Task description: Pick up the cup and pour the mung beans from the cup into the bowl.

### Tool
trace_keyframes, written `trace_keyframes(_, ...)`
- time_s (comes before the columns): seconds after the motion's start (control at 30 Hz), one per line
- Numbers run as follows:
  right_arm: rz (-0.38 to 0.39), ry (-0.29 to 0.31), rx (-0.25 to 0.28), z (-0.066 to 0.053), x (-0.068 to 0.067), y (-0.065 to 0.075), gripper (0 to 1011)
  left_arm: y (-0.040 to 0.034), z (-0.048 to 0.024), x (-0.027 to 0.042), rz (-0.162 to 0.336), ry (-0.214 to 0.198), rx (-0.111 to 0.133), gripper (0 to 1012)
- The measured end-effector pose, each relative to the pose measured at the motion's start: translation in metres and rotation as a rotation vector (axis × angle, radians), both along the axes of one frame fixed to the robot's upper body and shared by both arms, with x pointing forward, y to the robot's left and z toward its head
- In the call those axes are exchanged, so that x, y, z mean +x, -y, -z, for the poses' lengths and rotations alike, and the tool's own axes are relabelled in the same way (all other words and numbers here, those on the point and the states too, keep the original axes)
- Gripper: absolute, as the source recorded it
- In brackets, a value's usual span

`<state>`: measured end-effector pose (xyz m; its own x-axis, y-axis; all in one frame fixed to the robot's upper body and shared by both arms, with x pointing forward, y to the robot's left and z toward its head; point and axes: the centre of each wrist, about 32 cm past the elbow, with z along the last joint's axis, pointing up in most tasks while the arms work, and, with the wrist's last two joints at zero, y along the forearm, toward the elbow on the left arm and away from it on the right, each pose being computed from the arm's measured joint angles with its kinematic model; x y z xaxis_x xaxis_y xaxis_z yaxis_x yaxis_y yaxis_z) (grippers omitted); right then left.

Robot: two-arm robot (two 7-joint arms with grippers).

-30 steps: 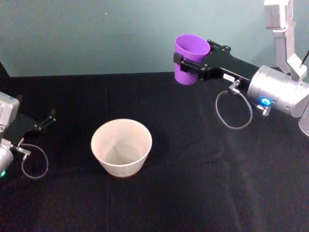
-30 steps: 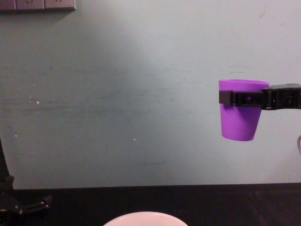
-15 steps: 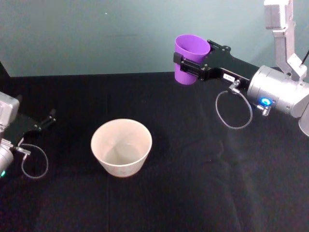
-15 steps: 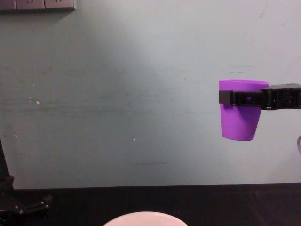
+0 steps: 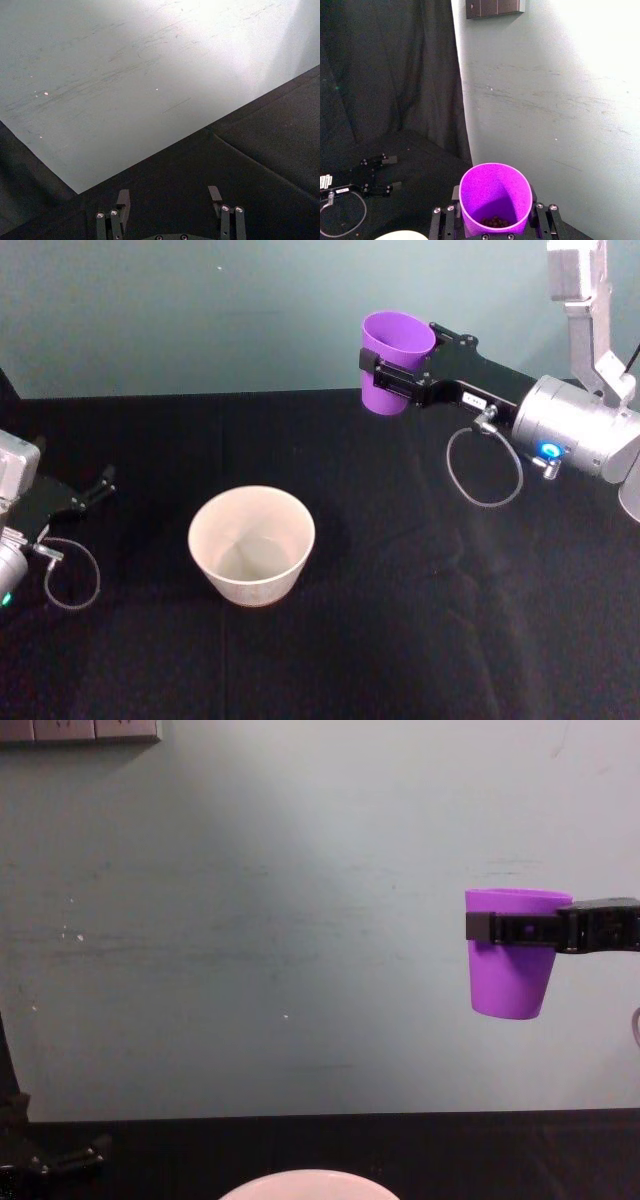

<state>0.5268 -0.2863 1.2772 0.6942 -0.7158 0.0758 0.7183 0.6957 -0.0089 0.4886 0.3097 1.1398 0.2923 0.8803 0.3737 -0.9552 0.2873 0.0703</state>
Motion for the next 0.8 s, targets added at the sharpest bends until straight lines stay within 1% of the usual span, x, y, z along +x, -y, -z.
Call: trace_keyframes(0.8, 0.000, 0.000, 0.000, 0.0000, 0.0000, 0.0000, 731, 0.0000, 0.0000, 0.0000, 0.000, 0.000, 0.000, 1011)
